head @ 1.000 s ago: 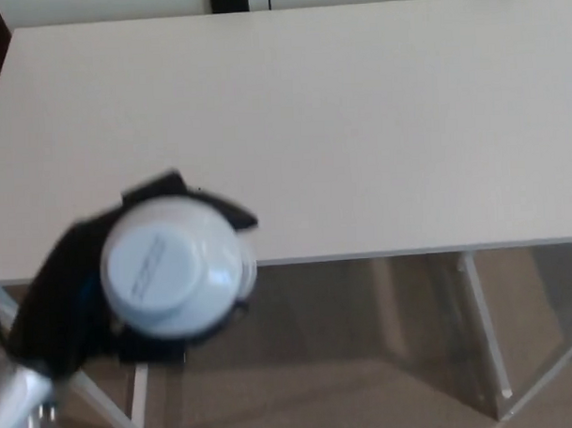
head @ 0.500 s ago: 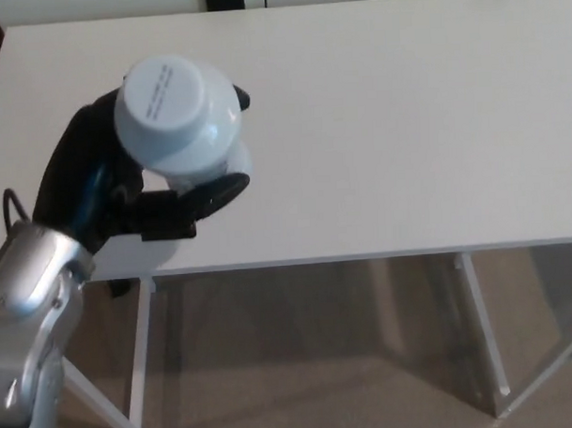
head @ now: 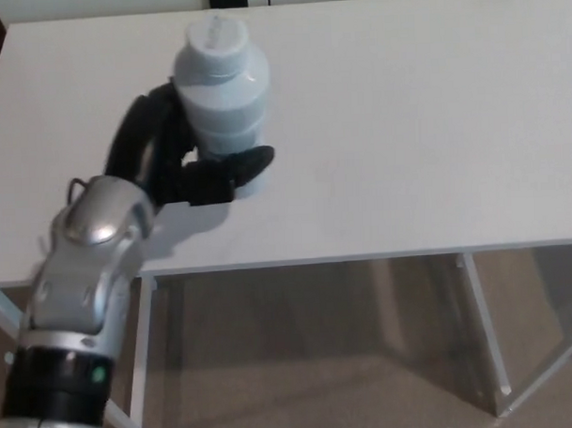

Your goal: The robot picks up a bottle from a person using its left hand and walk towards the table in frontand put the bottle on the table.

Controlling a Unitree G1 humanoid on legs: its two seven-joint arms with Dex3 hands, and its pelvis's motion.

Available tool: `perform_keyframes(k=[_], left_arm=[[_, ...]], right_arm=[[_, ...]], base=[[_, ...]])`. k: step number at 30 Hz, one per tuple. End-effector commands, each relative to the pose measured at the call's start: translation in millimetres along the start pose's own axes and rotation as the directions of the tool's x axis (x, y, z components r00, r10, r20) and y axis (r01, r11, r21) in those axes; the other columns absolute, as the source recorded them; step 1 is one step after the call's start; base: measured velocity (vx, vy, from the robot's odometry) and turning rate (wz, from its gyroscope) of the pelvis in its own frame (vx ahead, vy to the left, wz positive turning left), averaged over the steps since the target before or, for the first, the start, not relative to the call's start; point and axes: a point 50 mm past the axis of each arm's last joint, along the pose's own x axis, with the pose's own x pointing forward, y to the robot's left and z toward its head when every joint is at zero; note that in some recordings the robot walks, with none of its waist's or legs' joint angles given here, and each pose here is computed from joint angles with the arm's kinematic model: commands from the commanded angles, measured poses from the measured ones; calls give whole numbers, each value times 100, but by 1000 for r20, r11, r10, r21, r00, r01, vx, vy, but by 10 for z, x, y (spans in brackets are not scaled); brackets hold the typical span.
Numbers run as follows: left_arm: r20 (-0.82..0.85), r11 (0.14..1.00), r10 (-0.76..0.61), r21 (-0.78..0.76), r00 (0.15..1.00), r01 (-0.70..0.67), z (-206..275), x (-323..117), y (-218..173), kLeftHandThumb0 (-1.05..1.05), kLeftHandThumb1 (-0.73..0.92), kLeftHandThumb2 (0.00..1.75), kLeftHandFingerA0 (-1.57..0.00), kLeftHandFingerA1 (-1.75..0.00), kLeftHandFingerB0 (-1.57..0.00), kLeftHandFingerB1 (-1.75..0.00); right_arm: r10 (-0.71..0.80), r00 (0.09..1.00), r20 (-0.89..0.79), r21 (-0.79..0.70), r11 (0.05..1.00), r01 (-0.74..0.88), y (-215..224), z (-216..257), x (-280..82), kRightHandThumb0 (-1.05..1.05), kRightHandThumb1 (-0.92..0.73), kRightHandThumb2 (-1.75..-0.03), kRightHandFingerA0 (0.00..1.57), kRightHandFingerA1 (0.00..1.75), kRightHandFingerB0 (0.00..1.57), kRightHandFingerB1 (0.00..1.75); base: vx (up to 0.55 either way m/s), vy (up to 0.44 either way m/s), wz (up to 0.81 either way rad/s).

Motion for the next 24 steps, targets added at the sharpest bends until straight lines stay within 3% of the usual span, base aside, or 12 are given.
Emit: perform_keyframes(k=[1, 5, 9, 18, 22, 24], left_arm=[[-17, 996, 26, 91, 1000, -24, 31, 135, -57, -24, 81, 64, -99, -137, -72, -104], [-40, 997, 13, 77, 999, -9, -16, 230, -160, -19, 79, 70, -100, -139, -72, -112], [-59, 995, -9, 98, 998, 15, -88, 239, -246, -23, 78, 73, -105, -133, -75, -112], [-63, 995, -26, 89, 998, 32, -226, 215, -306, -23, 76, 77, -103, -137, -76, -115], [-63, 995, -47, 91, 997, 52, -260, 205, -303, -23, 77, 77, -104, -136, -76, -112], [-57, 994, -61, 92, 997, 66, -274, 196, -295, -23, 77, 76, -105, -132, -78, -102]], right_arm=[[6, 1000, -4, -4, 1000, -6, -8, 9, 2, -38, -70, -61, 69, 50, 56, 42], [3, 1000, 0, -30, 1000, -3, -13, 48, 10, -40, -71, -61, 67, 48, 56, 41], [9, 1000, 3, -44, 999, -9, -11, 62, 12, -41, -71, -61, 67, 49, 55, 41], [17, 1000, 12, -40, 999, -17, -3, 62, 10, -40, -70, -61, 67, 48, 55, 41], [29, 999, 16, -45, 999, -28, -1, 62, 8, -39, -70, -61, 63, 47, 55, 41], [26, 1000, 10, -30, 999, -26, 15, 69, 16, -40, -69, -61, 66, 48, 55, 41]], base=[[0, 0, 0], [0, 0, 0], [0, 0, 0], [0, 0, 0], [0, 0, 0], [0, 0, 0]])
